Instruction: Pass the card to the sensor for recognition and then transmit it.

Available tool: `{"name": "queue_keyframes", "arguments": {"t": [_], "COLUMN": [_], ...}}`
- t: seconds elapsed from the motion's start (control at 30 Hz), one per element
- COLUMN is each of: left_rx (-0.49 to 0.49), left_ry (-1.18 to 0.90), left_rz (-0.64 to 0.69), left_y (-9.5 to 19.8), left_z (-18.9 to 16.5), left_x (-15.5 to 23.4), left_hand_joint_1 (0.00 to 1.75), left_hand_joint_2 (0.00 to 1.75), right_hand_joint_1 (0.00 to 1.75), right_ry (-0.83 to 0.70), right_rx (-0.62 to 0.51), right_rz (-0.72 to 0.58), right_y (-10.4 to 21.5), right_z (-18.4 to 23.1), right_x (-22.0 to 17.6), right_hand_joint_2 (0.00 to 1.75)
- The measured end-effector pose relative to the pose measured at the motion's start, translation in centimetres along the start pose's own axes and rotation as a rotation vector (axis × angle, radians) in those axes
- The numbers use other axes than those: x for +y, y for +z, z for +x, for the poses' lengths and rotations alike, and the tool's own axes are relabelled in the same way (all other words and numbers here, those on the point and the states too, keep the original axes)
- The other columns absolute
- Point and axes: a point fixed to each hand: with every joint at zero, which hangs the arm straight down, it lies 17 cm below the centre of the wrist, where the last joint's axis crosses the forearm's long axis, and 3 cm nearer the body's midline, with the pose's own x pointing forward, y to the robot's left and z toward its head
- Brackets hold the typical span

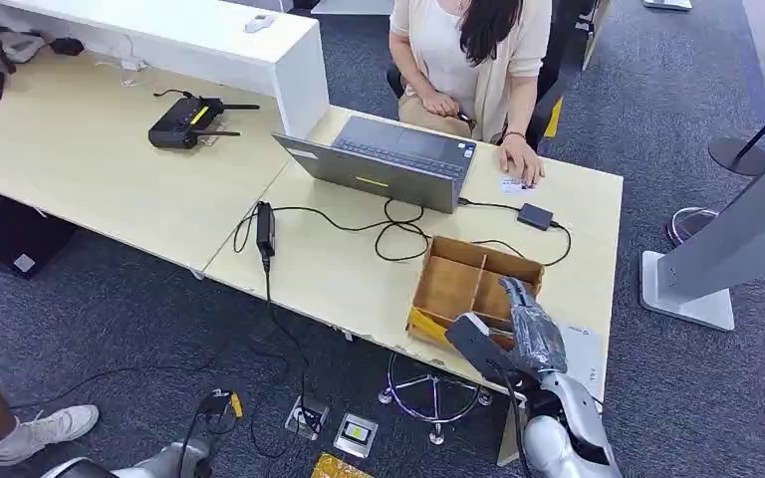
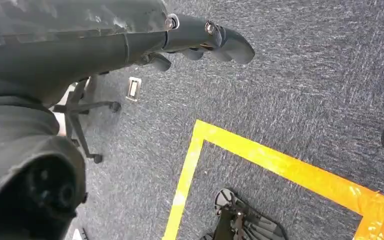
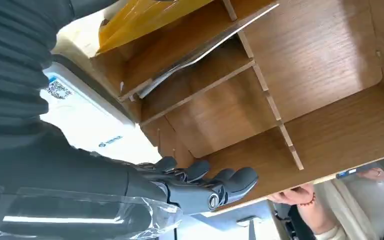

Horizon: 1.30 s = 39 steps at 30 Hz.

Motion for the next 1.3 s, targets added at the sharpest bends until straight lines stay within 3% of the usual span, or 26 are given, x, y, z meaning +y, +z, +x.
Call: {"name": "queue_keyframes", "arguments": {"t": [0.53,0.57,1.3], "left_rx": [0.001,0.001,0.005], "left_ry": [0.000,0.001,0.002], "left_rz": [-0.001,-0.001,-0.001], "left_y": [0.00,0.00,0.00], "left_z": [-0.02,-0.02,-0.08], "left_x": [-0.01,-0.01,-0.01], "left_hand_joint_1": [0.00,0.00,0.00], "left_hand_joint_2": [0.00,0.00,0.00], "right_hand_joint_1": [0.00,1.75,1.75], "right_ry": [0.007,0.007,0.004], "right_rx": [0.014,0.015,0.020], "right_rz": [0.007,0.007,0.039], "right_y": [-0.02,-0.02,0.20], "right_z": [-0.34,-0.34,-0.90], "right_x": [0.05,0.05,0.52], "right_hand_joint_2": [1.75,1.75,1.75]}}
